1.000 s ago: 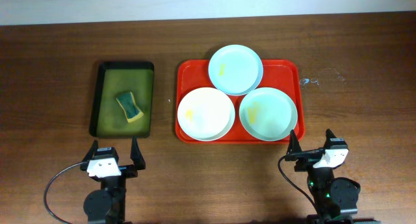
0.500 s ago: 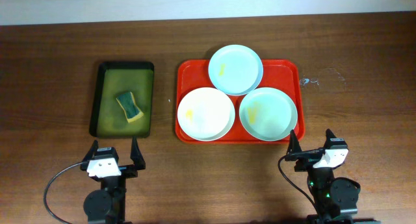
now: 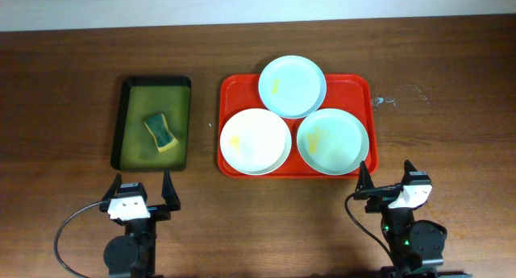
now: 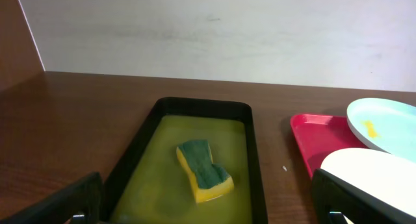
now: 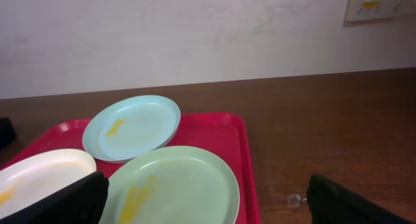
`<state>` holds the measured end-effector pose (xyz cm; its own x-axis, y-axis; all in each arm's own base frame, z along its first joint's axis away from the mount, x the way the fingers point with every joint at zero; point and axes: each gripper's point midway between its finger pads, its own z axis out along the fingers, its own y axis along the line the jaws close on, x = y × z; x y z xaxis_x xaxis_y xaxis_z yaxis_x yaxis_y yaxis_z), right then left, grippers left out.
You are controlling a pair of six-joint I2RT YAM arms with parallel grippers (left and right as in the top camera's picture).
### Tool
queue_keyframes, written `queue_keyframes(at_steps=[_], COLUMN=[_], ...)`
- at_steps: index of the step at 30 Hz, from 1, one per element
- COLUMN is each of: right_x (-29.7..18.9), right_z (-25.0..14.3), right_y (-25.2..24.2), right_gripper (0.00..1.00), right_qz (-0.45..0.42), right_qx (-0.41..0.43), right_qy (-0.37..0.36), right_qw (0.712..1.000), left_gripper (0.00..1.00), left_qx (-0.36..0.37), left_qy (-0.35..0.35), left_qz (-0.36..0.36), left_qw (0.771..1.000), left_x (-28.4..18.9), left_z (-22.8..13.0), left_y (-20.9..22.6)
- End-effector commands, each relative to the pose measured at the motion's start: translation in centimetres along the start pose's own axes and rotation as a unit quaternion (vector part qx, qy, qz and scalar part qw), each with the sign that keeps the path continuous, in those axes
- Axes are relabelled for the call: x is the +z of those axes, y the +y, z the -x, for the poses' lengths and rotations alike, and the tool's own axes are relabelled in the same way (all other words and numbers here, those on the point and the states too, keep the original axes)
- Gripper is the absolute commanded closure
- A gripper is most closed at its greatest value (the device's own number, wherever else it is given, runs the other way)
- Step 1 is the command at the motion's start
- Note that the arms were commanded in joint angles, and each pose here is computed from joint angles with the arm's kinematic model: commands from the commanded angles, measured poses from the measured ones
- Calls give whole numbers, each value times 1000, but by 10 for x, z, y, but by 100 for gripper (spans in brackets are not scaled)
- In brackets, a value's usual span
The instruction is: Clean dirty plates on tray and stack at the side
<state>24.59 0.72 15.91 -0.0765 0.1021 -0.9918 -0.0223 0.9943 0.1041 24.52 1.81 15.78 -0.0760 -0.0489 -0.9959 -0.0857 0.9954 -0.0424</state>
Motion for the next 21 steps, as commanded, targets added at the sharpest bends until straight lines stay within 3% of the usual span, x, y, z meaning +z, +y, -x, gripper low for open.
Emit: queue_keyframes(at_steps=[1, 13, 15, 17, 19, 21], right_x=[0, 0, 0, 0, 0, 0], right_z=[-4, -4, -4, -4, -4, -4], right_y=[0, 0, 0, 0, 0, 0], right_gripper=[2, 2, 2, 2, 2, 2], right_qz=[-2, -2, -2, -2, -2, -2], right_qx=[0, 0, 0, 0, 0, 0], right_qy=[3, 3, 3, 3, 3, 3], right_qw=[1000, 1000, 1000, 1000, 1000, 1000], left_gripper=[1, 1, 1, 1, 1, 1], left_qx=[8, 3, -30, -26, -14, 41], left_qy=[1, -5, -49, -50, -75, -139], left_qz=[-7, -16, -118, -198, -336, -489], left_qw=[1000, 1000, 991, 979, 939, 860], left_x=[0, 0, -6, -15, -42, -95], left_z=[-2, 1, 25, 27, 41, 64], left_y=[-2, -5, -40, -67, -109, -148])
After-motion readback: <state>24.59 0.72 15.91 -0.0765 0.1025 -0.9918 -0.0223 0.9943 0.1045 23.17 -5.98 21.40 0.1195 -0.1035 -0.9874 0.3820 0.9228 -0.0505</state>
